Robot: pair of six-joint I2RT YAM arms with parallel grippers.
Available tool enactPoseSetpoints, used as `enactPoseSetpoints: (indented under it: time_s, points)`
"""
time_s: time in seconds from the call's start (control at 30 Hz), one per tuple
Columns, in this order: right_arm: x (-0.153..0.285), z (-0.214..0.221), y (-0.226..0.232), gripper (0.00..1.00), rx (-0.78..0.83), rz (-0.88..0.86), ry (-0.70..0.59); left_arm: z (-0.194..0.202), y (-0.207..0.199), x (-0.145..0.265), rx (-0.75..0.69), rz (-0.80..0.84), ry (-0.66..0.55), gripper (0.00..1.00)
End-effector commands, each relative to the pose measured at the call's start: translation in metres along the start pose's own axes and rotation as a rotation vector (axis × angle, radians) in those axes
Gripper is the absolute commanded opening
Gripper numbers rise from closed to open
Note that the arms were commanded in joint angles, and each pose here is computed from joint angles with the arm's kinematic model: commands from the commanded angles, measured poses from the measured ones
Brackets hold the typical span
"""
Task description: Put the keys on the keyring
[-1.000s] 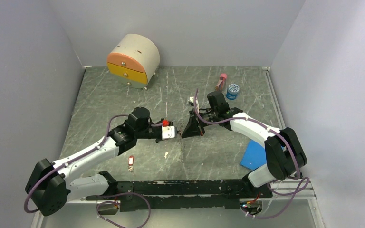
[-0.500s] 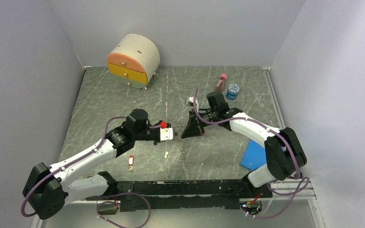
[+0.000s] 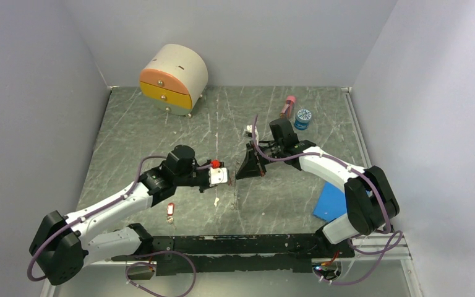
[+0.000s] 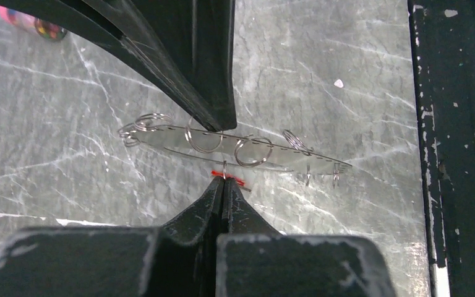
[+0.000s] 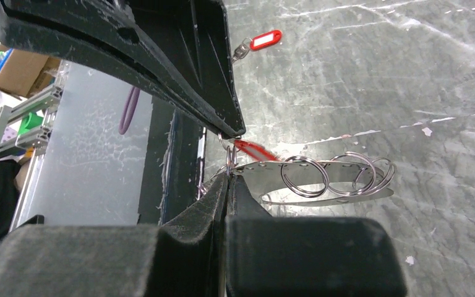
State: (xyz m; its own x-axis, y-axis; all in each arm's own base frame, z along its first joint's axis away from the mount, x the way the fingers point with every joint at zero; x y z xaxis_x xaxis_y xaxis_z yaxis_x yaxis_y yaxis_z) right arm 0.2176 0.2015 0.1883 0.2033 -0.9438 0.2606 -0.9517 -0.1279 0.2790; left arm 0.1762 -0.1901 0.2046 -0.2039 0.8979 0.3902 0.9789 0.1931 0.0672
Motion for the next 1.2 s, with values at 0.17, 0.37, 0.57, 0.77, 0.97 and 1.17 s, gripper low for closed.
enactPoseSetpoints:
  time_s: [0.17, 0.37, 0.57, 0.77, 0.97, 1.17]
  points:
    - [0.005, -0.037, -0.005, 0.00, 0.089, 0.151, -0.056, -0.002, -0.001, 0.007, 0.076, -0.100, -0.012, 0.03]
    - [0.010, -0.048, 0.002, 0.00, 0.138, 0.246, -0.099, 0.000, 0.003, 0.010, 0.116, -0.189, -0.031, 0.02]
    - [0.008, -0.043, 0.000, 0.00, 0.298, 0.308, -0.058, -0.009, 0.005, 0.016, 0.143, -0.211, -0.068, 0.02]
    - [0.008, -0.029, 0.006, 0.00, 0.669, 0.320, 0.005, -0.022, 0.008, 0.027, 0.198, -0.213, -0.126, 0.03]
    - [0.014, -0.018, 0.016, 0.00, 1.080, 0.368, 0.001, -0.030, 0.009, 0.029, 0.232, -0.131, -0.126, 0.02]
    - [0.013, -0.010, 0.014, 0.00, 1.284, 0.332, 0.118, -0.029, 0.008, 0.022, 0.155, -0.029, -0.125, 0.03]
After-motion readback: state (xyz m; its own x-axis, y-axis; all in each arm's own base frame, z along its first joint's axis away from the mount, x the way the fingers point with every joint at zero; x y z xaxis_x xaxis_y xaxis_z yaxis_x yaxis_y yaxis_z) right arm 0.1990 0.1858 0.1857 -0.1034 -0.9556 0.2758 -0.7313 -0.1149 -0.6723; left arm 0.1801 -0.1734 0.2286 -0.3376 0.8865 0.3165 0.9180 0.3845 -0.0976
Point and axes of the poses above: each gripper's point midway between its finger pads, its own x axis back along the fingers, its own y axis along the line the jaws close on, z = x × y, the point moved 10 cm from there along x, back along the fingers, and after that the axes turned 15 degrees about x, right-handed, at the moved point
